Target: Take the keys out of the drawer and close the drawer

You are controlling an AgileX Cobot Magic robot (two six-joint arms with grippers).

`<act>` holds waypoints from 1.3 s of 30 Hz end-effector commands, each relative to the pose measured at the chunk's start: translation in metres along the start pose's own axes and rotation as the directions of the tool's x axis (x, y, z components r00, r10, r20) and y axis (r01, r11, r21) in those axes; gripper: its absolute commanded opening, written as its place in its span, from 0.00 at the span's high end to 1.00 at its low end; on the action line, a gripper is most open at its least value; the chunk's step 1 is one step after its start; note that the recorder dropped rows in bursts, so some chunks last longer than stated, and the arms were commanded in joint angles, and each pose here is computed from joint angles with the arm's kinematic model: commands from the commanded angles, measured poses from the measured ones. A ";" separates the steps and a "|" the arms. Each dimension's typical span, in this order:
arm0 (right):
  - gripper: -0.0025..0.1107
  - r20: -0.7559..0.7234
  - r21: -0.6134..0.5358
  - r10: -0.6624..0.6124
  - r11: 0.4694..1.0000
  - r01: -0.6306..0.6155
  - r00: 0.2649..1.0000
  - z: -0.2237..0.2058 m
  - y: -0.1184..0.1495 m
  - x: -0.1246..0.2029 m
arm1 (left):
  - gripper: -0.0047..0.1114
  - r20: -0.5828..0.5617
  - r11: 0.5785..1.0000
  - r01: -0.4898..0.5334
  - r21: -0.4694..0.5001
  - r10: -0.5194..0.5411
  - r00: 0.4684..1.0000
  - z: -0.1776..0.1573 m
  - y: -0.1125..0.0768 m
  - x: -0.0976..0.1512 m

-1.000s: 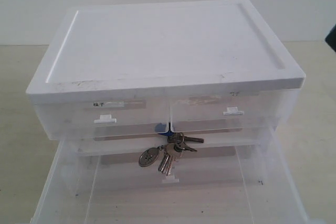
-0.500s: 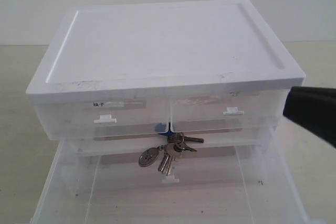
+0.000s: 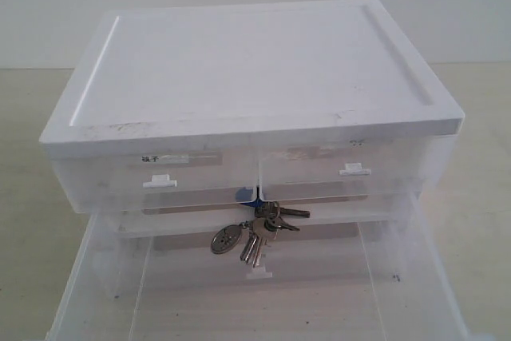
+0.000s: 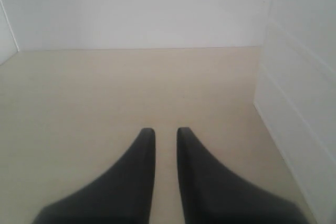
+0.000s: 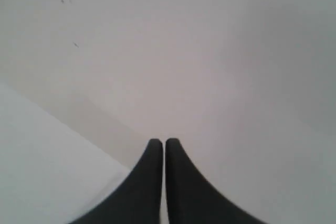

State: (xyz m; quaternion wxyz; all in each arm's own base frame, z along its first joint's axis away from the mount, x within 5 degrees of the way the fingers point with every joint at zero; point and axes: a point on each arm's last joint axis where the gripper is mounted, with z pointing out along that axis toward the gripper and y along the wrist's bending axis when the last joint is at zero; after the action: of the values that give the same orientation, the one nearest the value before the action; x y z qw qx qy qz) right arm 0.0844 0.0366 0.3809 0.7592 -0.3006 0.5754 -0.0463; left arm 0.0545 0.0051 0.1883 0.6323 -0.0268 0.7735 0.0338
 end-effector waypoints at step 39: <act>0.78 -0.720 -0.520 0.038 0.632 -0.574 0.693 0.082 0.110 0.026 | 0.83 -0.001 1.000 -0.007 -0.002 0.007 1.000 0.000 0.000 0.001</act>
State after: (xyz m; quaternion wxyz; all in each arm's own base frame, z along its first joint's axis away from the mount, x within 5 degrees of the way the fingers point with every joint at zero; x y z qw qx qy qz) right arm 0.1359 0.1328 0.3193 0.3244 -0.4093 0.8263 0.2110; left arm 0.0545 0.0051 0.1883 0.6322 -0.0241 0.7736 0.0360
